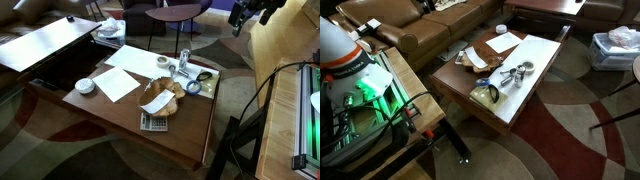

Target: Put the blue tape on the tray

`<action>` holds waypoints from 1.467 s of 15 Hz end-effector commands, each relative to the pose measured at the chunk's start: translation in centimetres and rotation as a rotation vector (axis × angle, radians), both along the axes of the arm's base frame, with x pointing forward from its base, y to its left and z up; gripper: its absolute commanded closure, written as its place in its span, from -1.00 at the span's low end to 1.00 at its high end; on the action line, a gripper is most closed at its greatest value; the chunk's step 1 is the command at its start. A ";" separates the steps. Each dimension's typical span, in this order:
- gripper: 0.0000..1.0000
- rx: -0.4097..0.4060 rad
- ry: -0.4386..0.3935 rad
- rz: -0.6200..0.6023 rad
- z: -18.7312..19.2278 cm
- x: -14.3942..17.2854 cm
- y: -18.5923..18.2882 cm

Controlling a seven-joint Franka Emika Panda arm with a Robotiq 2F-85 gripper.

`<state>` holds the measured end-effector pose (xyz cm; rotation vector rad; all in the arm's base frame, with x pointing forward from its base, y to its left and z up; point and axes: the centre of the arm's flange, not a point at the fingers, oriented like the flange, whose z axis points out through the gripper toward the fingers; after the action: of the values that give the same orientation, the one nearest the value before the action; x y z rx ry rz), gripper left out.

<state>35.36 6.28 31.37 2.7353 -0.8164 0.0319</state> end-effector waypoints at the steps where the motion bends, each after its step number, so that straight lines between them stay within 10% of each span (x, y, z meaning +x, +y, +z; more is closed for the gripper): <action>1: -1.00 0.078 0.130 -0.143 -8.9 -2.3 -1.5; 12: -1.00 0.130 0.211 -0.244 -13.7 0.3 -3.9; 22: -1.00 0.036 0.302 -0.820 -29.8 2.2 -15.6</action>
<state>34.67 -9.02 8.37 2.3001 -1.6717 -0.4346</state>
